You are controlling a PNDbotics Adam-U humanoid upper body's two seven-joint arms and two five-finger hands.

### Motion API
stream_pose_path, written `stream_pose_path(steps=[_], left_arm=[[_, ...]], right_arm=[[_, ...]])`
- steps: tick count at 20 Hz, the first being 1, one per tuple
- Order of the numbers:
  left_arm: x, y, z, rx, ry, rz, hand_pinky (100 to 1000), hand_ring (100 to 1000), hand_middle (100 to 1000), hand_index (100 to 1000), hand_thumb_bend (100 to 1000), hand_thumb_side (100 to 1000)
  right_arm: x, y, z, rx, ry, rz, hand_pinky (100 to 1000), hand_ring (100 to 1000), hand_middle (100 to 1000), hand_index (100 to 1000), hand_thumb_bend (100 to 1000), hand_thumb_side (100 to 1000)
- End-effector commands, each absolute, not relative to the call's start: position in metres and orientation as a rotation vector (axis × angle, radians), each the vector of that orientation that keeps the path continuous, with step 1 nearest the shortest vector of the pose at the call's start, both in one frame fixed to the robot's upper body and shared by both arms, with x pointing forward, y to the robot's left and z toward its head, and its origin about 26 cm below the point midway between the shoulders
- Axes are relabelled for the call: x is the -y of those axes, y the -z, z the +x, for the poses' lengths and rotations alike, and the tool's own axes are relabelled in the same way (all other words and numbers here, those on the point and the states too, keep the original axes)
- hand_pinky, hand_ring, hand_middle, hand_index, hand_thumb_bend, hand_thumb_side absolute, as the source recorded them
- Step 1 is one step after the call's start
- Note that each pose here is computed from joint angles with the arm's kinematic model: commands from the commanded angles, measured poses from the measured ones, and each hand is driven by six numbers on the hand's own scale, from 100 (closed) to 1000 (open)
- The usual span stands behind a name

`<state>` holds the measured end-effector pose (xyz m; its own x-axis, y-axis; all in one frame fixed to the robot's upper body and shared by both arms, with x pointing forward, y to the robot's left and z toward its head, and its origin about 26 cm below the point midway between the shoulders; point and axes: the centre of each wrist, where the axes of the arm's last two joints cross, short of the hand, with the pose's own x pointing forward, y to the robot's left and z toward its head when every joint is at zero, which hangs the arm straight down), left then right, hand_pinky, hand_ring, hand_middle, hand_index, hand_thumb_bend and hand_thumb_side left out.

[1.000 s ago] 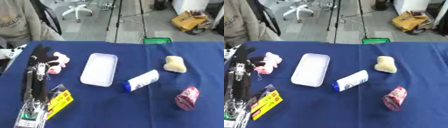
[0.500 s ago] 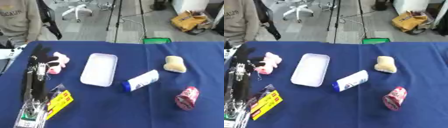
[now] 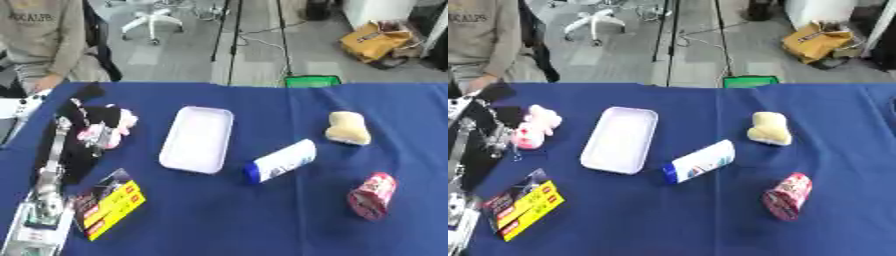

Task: Pick up objects on the table and place them in the box.

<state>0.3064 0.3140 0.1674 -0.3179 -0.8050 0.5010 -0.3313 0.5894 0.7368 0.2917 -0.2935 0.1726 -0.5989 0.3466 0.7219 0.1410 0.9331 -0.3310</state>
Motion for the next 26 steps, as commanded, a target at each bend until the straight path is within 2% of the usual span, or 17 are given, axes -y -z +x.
stream_pose_path(steps=[1, 6, 7, 8, 11, 14, 15, 16, 25, 26], left_arm=[[-0.323, -0.188, 0.303, 1.717, 0.877, 1.093, 701, 714, 776, 883, 634, 716], [-0.327, -0.193, 0.301, 1.426, 1.137, 1.206, 753, 755, 783, 865, 782, 663], [-0.327, -0.195, 0.3, 1.383, 1.176, 1.217, 753, 755, 783, 865, 782, 663], [-0.327, -0.195, 0.301, 1.321, 1.232, 1.214, 775, 774, 794, 862, 827, 651], [-0.327, -0.194, 0.301, 1.171, 1.348, 1.184, 786, 782, 788, 855, 884, 660], [-0.33, -0.188, 0.302, 1.058, 1.367, 1.169, 799, 798, 803, 857, 901, 663], [-0.331, -0.186, 0.303, 1.033, 1.363, 1.173, 805, 804, 809, 859, 881, 559], [-0.332, -0.184, 0.304, 1.008, 1.349, 1.179, 805, 806, 810, 861, 906, 662], [-0.346, -0.149, 0.319, 0.913, 1.285, 1.145, 803, 803, 807, 865, 914, 663], [-0.348, -0.145, 0.321, 0.903, 1.271, 1.139, 779, 778, 783, 862, 915, 666]], right_arm=[[0.293, -0.181, 0.289, 2.244, -0.317, -0.351, 876, 888, 797, 847, 100, 520], [0.293, -0.181, 0.289, 2.24, -0.32, -0.352, 876, 887, 797, 847, 100, 521], [0.293, -0.181, 0.289, 2.24, -0.321, -0.352, 876, 887, 797, 847, 100, 521], [0.293, -0.181, 0.289, 2.239, -0.32, -0.352, 876, 887, 797, 847, 100, 521], [0.293, -0.18, 0.288, 2.236, -0.32, -0.351, 876, 887, 797, 847, 100, 521], [0.294, -0.18, 0.288, 2.237, -0.319, -0.351, 877, 887, 797, 847, 100, 521], [0.294, -0.18, 0.288, 2.237, -0.32, -0.351, 877, 887, 797, 847, 100, 521], [0.294, -0.181, 0.288, 2.237, -0.32, -0.352, 877, 887, 797, 847, 100, 521], [0.293, -0.181, 0.289, 2.239, -0.322, -0.349, 876, 887, 797, 847, 100, 521], [0.293, -0.181, 0.289, 2.239, -0.321, -0.35, 876, 887, 797, 847, 100, 520]])
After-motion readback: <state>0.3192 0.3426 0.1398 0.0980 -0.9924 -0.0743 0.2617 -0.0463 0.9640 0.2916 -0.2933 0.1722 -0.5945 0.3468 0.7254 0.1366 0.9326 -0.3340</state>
